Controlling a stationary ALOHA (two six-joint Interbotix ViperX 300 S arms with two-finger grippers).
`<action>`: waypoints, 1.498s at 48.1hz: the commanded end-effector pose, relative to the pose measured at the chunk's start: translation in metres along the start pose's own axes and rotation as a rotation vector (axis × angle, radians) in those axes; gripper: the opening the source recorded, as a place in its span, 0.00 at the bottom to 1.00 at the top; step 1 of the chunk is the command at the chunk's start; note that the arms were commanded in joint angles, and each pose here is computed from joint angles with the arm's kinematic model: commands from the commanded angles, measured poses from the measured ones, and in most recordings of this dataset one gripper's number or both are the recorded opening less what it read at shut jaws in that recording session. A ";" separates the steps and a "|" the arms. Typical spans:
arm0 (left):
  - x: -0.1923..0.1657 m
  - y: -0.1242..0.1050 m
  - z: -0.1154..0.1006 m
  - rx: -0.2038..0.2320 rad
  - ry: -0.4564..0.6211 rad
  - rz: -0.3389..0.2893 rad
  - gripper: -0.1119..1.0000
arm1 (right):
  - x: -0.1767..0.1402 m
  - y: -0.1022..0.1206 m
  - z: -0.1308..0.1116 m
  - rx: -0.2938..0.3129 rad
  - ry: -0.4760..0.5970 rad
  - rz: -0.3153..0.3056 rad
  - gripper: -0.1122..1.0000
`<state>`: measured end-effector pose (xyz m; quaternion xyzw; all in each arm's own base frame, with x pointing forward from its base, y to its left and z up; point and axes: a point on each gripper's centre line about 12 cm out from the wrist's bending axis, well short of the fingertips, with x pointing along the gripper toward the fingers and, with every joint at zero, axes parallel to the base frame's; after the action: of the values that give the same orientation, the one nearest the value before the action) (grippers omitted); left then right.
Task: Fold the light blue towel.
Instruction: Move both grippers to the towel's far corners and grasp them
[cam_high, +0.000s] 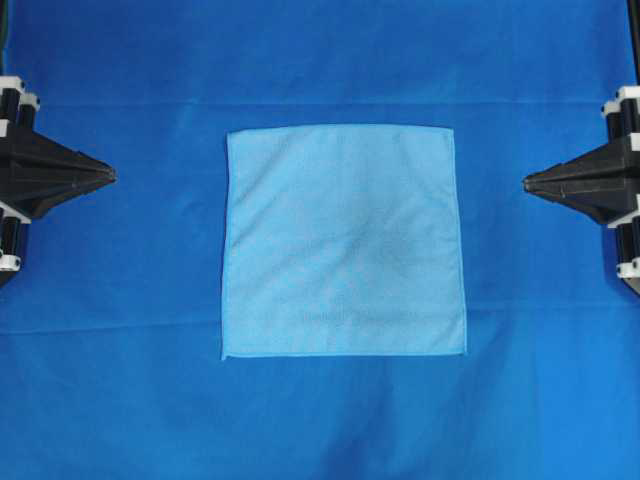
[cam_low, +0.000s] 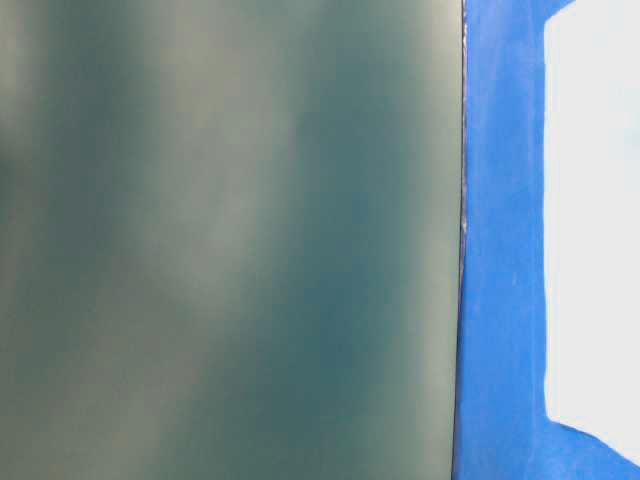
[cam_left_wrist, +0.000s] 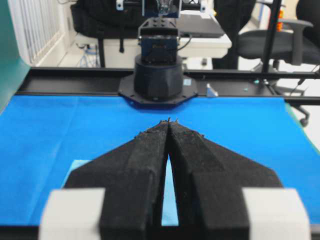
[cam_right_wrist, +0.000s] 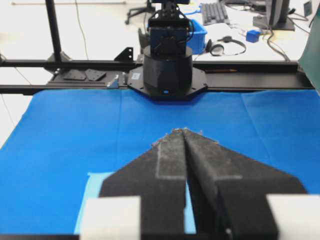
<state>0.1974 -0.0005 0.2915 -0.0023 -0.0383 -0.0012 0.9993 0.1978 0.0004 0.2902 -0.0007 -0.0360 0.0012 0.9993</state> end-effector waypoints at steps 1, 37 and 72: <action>0.008 0.002 0.005 -0.038 -0.005 0.013 0.10 | 0.004 -0.001 0.012 0.006 -0.031 -0.006 0.10; 0.061 0.080 -0.102 -0.080 0.383 0.311 0.29 | 0.024 -0.102 -0.101 0.158 0.532 -0.436 0.18; 0.085 0.132 -0.214 -0.166 0.684 0.440 0.87 | 0.053 -0.139 -0.204 0.184 0.837 -0.463 0.62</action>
<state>0.2953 0.1245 0.0803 -0.0909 0.3059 0.2036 0.9256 0.2619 -0.1352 0.0867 0.0986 0.3816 -0.2158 0.8934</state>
